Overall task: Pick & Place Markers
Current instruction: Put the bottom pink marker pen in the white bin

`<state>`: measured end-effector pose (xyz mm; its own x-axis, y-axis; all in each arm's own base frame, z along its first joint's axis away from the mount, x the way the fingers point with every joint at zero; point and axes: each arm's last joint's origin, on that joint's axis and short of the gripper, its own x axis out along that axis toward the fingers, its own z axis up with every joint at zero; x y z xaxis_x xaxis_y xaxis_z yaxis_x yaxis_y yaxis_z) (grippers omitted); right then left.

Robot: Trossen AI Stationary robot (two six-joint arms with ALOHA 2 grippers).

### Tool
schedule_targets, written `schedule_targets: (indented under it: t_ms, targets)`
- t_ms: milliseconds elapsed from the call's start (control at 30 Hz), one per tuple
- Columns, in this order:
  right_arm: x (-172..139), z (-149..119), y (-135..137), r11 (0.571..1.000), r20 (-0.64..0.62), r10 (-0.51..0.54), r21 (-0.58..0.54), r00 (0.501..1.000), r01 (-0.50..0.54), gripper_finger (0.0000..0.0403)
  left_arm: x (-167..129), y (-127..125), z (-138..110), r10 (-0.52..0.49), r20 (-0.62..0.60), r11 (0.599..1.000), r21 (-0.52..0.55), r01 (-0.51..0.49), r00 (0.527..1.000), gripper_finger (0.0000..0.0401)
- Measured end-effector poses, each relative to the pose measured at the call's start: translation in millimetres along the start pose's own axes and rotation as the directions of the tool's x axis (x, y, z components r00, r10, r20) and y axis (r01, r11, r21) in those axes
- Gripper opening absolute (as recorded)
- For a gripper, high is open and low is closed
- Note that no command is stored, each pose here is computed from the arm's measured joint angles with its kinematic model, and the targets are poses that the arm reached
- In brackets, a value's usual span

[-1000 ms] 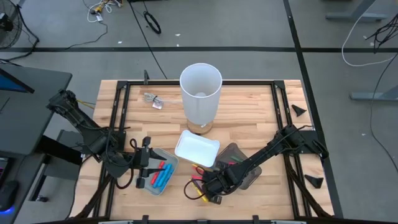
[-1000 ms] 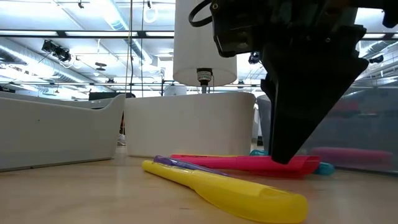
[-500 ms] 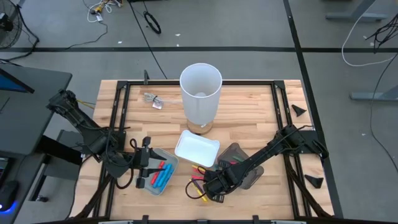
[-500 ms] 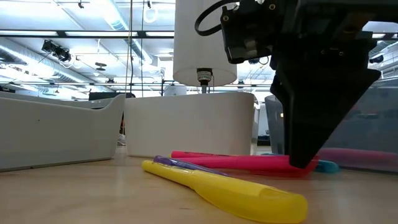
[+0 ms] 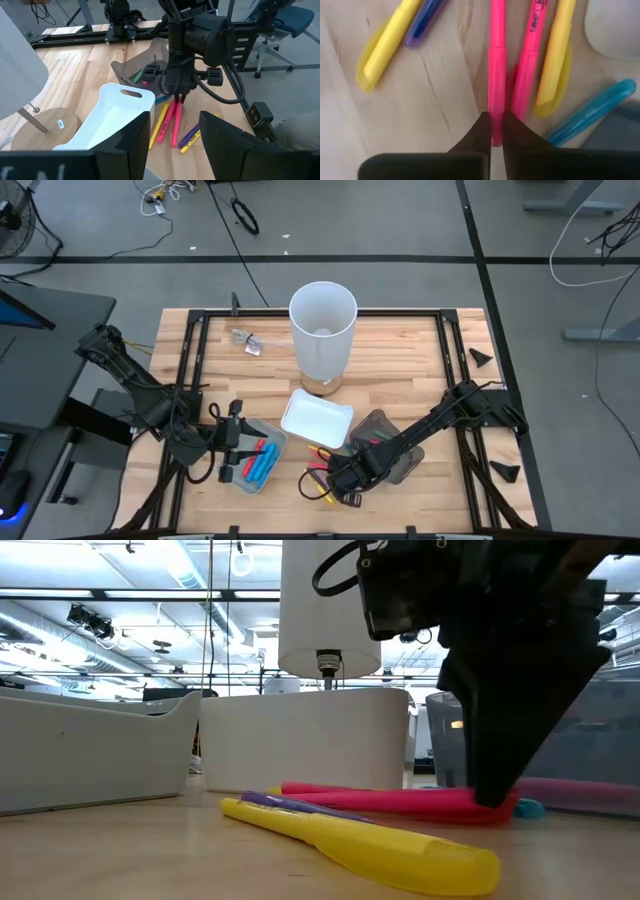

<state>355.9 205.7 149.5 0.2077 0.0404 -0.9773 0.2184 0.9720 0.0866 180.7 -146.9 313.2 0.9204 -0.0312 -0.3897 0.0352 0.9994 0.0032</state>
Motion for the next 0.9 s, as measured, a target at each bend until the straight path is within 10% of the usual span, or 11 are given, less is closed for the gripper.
schedule_targets:
  t_ms: [900]
  targets:
    - [-126, -14, -2, 0.992, 0.175, 0.099, -0.093, 0.980, -0.084, 0.0015, 0, 0, 0, 0.001, 0.003, 1.000, -0.006, -0.001, 1.000, 0.0177]
